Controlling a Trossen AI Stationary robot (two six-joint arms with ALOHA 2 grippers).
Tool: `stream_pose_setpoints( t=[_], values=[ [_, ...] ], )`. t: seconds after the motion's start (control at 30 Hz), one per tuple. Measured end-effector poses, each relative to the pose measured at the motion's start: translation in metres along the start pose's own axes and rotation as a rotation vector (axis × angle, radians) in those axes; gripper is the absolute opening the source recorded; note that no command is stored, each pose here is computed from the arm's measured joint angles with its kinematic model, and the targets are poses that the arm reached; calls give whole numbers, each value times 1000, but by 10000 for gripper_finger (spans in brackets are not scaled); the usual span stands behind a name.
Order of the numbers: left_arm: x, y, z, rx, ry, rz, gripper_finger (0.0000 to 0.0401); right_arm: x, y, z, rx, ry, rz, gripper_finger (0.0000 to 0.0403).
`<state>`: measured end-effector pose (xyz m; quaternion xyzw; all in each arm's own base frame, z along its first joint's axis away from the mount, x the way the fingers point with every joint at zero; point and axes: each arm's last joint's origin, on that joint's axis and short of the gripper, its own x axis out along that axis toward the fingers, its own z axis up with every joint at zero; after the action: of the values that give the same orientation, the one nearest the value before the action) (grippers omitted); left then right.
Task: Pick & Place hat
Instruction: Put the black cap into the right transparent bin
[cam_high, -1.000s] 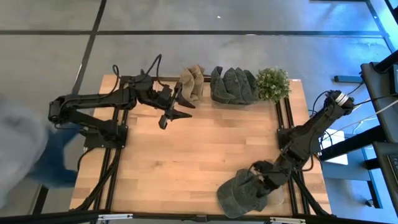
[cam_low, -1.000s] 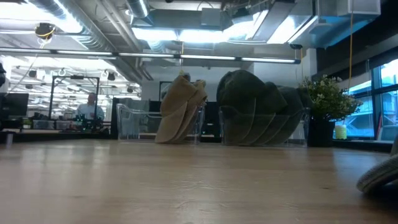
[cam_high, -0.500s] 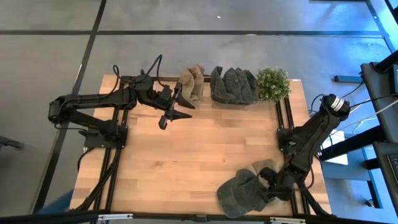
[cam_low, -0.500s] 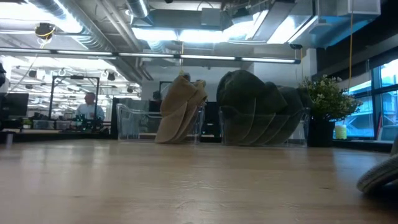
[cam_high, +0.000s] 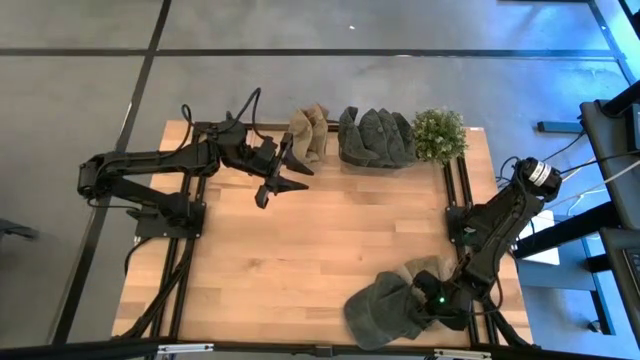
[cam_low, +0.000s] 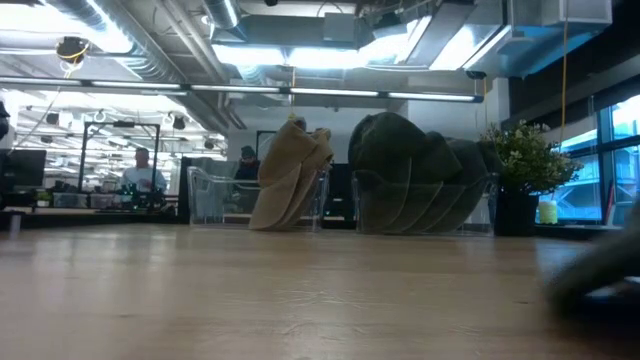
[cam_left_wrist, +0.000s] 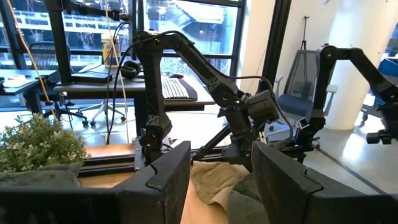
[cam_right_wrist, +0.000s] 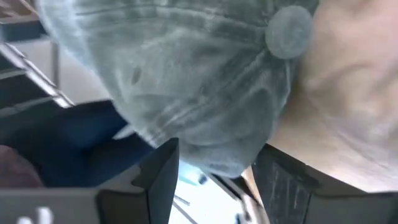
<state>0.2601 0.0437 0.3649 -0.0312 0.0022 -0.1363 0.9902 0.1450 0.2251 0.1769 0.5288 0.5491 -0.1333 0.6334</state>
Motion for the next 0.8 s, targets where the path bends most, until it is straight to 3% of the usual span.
stream_pose_setpoints(
  t=[0.17,0.3,0.6,0.8],
  values=[
    [0,0,0,-1,0,0,163,0,4,-1,1,-51,67,193],
    [0,0,0,-5,0,0,162,1,4,0,2,-59,63,165],
    [1,-2,0,-11,1,-8,165,18,1,0,-32,-86,34,20],
    [1,-2,0,-4,1,-7,162,11,7,-2,-19,-62,88,14]
  ],
)
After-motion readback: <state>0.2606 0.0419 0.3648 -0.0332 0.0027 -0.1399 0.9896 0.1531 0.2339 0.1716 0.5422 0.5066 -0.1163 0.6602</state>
